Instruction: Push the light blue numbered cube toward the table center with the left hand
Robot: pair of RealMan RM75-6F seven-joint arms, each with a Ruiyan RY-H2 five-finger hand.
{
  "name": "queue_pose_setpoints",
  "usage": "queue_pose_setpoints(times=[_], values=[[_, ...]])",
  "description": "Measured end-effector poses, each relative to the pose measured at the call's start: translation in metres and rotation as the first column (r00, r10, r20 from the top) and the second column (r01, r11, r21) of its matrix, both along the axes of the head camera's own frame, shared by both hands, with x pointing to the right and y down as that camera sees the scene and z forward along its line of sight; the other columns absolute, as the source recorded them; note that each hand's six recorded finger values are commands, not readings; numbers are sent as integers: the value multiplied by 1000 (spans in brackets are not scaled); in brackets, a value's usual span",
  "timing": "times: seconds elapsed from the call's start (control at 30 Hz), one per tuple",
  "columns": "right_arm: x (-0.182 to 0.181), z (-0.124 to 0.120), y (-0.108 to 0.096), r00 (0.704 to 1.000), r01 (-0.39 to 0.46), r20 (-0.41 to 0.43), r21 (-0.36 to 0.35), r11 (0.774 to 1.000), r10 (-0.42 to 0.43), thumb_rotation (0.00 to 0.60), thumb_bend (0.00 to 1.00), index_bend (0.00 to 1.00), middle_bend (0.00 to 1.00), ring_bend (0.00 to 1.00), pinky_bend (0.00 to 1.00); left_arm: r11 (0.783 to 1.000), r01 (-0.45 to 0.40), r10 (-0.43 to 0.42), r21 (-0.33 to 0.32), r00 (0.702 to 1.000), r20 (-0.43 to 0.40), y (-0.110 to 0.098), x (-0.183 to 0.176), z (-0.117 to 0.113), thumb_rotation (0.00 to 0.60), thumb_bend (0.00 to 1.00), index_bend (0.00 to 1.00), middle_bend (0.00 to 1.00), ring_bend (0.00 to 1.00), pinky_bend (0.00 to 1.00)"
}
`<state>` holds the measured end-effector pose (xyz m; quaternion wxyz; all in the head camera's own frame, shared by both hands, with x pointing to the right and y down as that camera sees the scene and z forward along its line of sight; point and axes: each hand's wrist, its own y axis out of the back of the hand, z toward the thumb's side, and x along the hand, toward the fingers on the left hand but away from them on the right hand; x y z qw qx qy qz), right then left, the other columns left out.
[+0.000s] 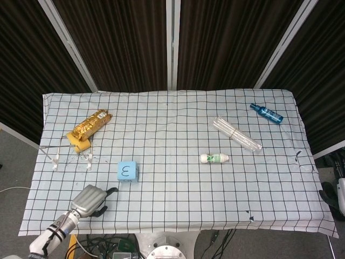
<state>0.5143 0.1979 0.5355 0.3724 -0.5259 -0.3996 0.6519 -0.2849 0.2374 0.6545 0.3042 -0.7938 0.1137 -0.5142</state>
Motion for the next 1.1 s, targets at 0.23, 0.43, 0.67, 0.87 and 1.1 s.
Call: queue_pose_setpoints(times=[0.23, 0.43, 0.67, 0.87, 1.1], values=[[5, 1, 1, 1000, -12, -2, -6, 1000, 12, 600, 134, 0, 0, 0, 0, 999, -20, 20, 33, 999, -25, -8, 17, 8, 600, 403, 155, 847, 843, 812], [7, 2, 1, 1000, -17, -2, -10, 1000, 17, 600, 134, 0, 0, 0, 0, 999, 13, -12, 52, 1000, -16, -16, 14, 11, 600, 407, 150, 847, 843, 812], [7, 3, 0, 1000, -18, -2, -12, 1000, 18, 600, 134, 0, 0, 0, 0, 995, 74, -77, 61, 996, 49, -22, -5, 19, 600, 416, 150, 848, 843, 812], [6, 4, 0, 1000, -17, -2, -14, 1000, 17, 600, 134, 0, 0, 0, 0, 990, 115, -122, 81, 988, 91, -30, -18, 17, 600, 418, 150, 848, 843, 812], [5, 5, -1, 1000, -15, -5, -16, 1000, 15, 600, 137, 0, 0, 0, 0, 986, 138, -144, 96, 988, 56, -41, -17, 11, 600, 419, 150, 848, 843, 812]])
